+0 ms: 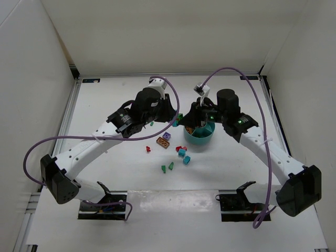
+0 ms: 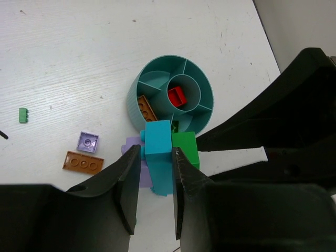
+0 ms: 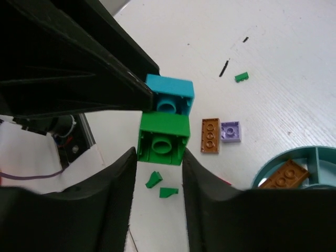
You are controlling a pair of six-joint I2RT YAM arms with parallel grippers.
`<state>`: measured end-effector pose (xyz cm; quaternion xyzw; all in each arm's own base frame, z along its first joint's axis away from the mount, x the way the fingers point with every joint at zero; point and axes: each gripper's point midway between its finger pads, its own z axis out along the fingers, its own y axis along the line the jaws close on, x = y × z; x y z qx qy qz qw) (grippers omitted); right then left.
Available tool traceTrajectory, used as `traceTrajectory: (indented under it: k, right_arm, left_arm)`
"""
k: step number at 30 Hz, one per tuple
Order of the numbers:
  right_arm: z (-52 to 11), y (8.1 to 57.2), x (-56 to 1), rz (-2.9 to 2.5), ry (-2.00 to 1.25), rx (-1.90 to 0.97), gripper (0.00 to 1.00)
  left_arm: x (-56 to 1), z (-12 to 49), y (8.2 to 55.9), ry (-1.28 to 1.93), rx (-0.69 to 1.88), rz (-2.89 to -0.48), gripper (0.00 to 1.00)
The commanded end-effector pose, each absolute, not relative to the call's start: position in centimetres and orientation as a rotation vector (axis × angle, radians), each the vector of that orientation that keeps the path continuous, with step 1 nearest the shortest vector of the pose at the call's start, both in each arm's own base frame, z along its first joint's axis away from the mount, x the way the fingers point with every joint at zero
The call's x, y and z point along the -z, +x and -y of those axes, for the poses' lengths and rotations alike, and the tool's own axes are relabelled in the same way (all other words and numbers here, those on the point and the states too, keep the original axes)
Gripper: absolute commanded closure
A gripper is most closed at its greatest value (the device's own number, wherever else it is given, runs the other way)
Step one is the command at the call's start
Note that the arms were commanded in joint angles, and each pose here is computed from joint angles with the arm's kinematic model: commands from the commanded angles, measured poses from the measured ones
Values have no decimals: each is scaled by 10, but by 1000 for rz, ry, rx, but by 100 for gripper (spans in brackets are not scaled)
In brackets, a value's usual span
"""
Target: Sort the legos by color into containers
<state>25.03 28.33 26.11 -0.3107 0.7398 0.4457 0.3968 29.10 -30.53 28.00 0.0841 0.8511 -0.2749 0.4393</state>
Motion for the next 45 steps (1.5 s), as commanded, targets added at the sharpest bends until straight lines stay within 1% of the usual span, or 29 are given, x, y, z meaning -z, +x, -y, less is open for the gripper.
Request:
traceTrajectory:
  k: [1,2,3,5,6,7,9,10,11,12,13,32,38,43,45]
  right_arm:
    - [-293,246,-295,-1755,-833,-1171,66]
    - [-292,248,-295,-1754,-832,-1167,68]
    - [-292,247,-296,-1755,-831,-1166,68]
    - [-291,247,-294,-1764,-829,-1168,80]
    - [-290,247,-293,-1768,-828,-1167,81]
    - [-289,247,-294,-1768,-825,-1166,88]
    - [-288,247,-296,-1763,-823,-1164,88]
    - [-288,246,-294,-1770,-822,-1162,90]
    - [-287,246,-295,-1766,-820,-1157,98]
    - [-286,245,-295,-1766,-819,-1155,98]
    - [-285,246,-293,-1772,-814,-1146,100]
    - [-243,251,-284,-1828,-694,-1027,100]
    - [-195,255,-214,-2161,-582,-716,100]
    - [-174,248,-181,-2313,-552,-551,100]
    - [-175,249,-174,-2332,-559,-501,100]
  left_arm:
    - [-303,306,288,207,727,-2045,100]
    - [-302,308,288,210,728,-2047,100]
    - [-303,307,288,208,730,-2043,100]
    - [-301,306,289,208,723,-2048,100]
    - [-301,307,289,205,719,-2050,100]
    - [-300,306,289,203,716,-2049,100]
    - [-301,303,291,191,702,-2050,100]
    - [-297,302,291,194,689,-2058,100]
    - [-299,299,291,188,680,-2056,100]
    - [-297,299,290,188,673,-2060,100]
    - [-296,298,291,190,669,-2061,100]
    - [-281,265,298,115,511,-2101,100]
    - [-282,256,305,82,488,-2104,100]
    - [-285,255,307,91,485,-2103,100]
    - [-282,256,308,98,480,-2113,100]
